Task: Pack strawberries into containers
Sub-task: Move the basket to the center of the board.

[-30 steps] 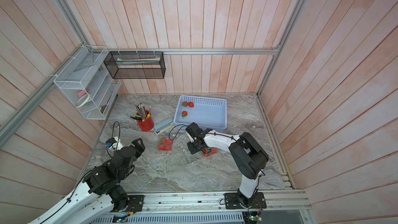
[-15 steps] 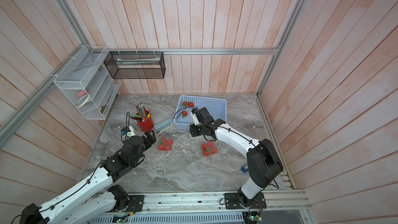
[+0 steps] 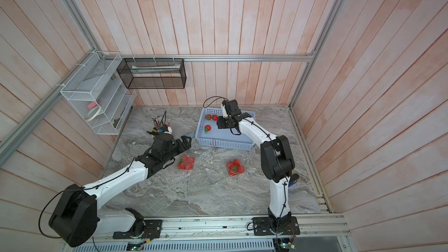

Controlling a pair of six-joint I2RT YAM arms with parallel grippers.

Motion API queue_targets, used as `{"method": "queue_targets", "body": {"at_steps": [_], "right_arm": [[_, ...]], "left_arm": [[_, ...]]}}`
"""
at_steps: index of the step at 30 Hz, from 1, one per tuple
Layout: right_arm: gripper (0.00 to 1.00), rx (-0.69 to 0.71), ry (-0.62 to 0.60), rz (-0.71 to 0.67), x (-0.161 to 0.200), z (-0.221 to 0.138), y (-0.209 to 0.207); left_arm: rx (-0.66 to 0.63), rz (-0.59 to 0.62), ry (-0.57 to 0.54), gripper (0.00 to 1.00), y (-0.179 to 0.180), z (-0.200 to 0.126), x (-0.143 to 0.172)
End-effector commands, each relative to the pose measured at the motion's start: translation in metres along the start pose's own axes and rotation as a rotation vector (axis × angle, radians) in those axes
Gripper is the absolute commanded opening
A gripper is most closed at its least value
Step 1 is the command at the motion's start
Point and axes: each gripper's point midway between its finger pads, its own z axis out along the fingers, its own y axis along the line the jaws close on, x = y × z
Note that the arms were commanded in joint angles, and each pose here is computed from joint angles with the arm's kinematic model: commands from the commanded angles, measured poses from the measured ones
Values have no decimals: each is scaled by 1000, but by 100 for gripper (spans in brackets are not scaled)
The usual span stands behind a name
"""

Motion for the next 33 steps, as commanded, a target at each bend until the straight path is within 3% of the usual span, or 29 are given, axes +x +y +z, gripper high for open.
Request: {"method": "queue_targets", "body": {"at_steps": [1, 7, 12, 26, 33], "right_arm": [[54, -30, 149, -23, 25, 13, 5], [54, -99, 290, -6, 56, 35, 16], [54, -58, 446, -84, 96, 47, 22], [56, 55, 651, -135, 152, 48, 6], [52, 32, 664, -116, 157, 38, 7]], "left_arm": [[85, 36, 15, 100, -19, 8, -6], [92, 24, 36, 100, -14, 19, -3], [93, 13, 54, 100, -9, 21, 1], [90, -34, 70, 100, 7, 9, 19], [105, -45, 78, 100, 6, 8, 22]]}}
